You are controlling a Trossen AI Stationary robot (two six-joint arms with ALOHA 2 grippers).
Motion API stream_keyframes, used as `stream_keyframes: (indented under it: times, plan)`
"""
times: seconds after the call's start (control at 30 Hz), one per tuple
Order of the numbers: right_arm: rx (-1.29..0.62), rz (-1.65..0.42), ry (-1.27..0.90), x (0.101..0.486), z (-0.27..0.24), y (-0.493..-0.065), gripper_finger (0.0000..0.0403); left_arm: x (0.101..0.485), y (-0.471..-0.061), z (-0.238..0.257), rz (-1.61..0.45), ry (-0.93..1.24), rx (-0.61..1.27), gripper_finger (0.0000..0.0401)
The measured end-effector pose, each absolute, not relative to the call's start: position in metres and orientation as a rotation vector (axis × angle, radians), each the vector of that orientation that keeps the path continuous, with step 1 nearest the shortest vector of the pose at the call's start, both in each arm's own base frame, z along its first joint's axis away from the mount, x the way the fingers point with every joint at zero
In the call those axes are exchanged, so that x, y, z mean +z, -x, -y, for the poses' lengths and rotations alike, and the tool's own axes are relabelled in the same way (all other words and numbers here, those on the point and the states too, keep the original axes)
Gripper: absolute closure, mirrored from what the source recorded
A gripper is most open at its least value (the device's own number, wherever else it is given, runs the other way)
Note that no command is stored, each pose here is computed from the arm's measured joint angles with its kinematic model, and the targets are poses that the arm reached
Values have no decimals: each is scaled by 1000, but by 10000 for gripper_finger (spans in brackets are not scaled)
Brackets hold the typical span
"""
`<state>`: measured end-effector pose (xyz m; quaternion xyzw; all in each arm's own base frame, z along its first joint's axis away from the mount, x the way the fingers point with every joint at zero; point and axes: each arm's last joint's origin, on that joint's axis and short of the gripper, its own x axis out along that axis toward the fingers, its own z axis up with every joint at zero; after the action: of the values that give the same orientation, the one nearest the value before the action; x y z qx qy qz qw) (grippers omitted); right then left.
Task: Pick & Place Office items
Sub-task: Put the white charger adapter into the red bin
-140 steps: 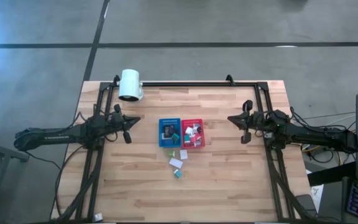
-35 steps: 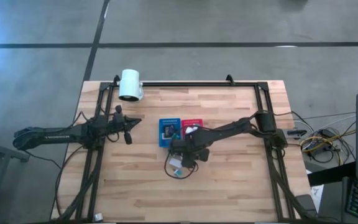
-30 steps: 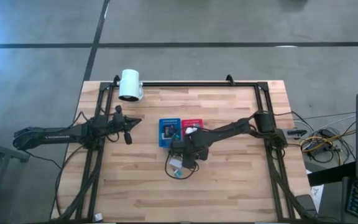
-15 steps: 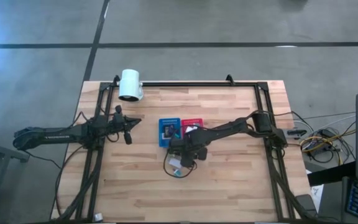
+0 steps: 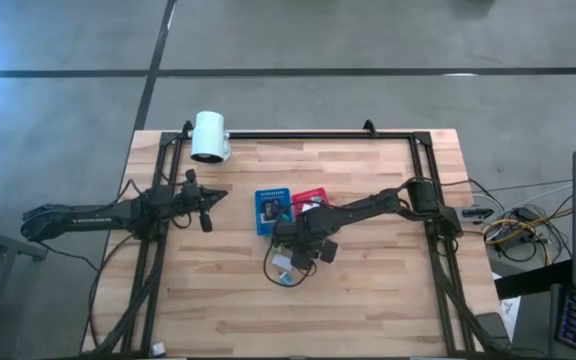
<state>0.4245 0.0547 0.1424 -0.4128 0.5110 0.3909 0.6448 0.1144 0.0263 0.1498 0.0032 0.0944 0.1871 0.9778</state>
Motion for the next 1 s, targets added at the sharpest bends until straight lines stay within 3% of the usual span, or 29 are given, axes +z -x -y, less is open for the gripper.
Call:
stream_keyframes:
  times: [0.27,0.6,0.83,1.0]
  plan:
    - [889,-1155,930,153,-59,-428,245,150,-114,-26,-190,-6,377,389]
    - [794,-1122,836,204,-66,-426,245,150,-114,-26,-189,-6,378,389]
    - [744,-970,558,263,-44,-400,246,151,-115,-26,-182,-3,378,389]
    - [687,-715,460,298,-30,-367,246,151,-115,-26,-180,2,380,389]
